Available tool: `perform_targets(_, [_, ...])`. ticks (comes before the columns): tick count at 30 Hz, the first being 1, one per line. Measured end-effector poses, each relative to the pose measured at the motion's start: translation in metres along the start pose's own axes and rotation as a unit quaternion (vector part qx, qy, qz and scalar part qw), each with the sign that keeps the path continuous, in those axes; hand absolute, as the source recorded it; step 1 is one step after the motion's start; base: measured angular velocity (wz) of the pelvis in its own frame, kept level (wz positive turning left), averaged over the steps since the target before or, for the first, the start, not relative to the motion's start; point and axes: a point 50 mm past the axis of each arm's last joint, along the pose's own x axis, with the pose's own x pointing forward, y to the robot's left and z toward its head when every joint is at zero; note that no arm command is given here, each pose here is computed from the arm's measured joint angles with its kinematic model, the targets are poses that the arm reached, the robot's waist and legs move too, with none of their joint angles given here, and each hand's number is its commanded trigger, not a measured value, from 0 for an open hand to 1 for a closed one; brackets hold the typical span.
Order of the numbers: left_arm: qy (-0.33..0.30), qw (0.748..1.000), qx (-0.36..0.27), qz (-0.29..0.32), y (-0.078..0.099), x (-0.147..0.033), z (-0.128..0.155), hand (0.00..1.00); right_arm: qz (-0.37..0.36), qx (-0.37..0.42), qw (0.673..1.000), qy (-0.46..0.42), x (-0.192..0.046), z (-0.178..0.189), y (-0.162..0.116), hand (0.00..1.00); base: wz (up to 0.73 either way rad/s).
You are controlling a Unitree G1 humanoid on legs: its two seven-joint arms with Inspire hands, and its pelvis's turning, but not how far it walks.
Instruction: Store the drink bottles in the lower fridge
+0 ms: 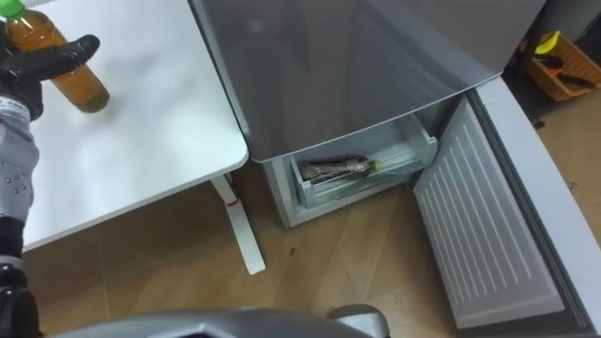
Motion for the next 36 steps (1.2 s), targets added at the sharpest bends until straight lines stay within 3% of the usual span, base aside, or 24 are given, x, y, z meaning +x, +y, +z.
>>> perform_targets(1, [0.002, 1.000, 0.001, 0.000, 0.000, 0.001, 0.000, 0.15, -0.003, 0.002, 1.000, 0.000, 0.000, 0.000, 0.000, 0.00, -0.04])
perform_targets(3, [0.003, 1.000, -0.001, 0.000, 0.000, 0.003, 0.001, 1.00, -0.003, 0.003, 1.000, 0.000, 0.000, 0.000, -0.001, 0.00, 0.00])
perform_targets(13, [0.007, 1.000, 0.006, 0.013, 0.011, 0.007, 0.005, 1.00, -0.003, 0.003, 1.000, -0.003, 0.000, 0.002, -0.001, 0.00, 0.00])
perform_targets(36, [0.028, 1.000, 0.010, 0.006, 0.011, 0.008, 0.000, 1.00, -0.003, 0.006, 1.000, -0.005, 0.000, 0.006, 0.000, 0.00, 0.00])
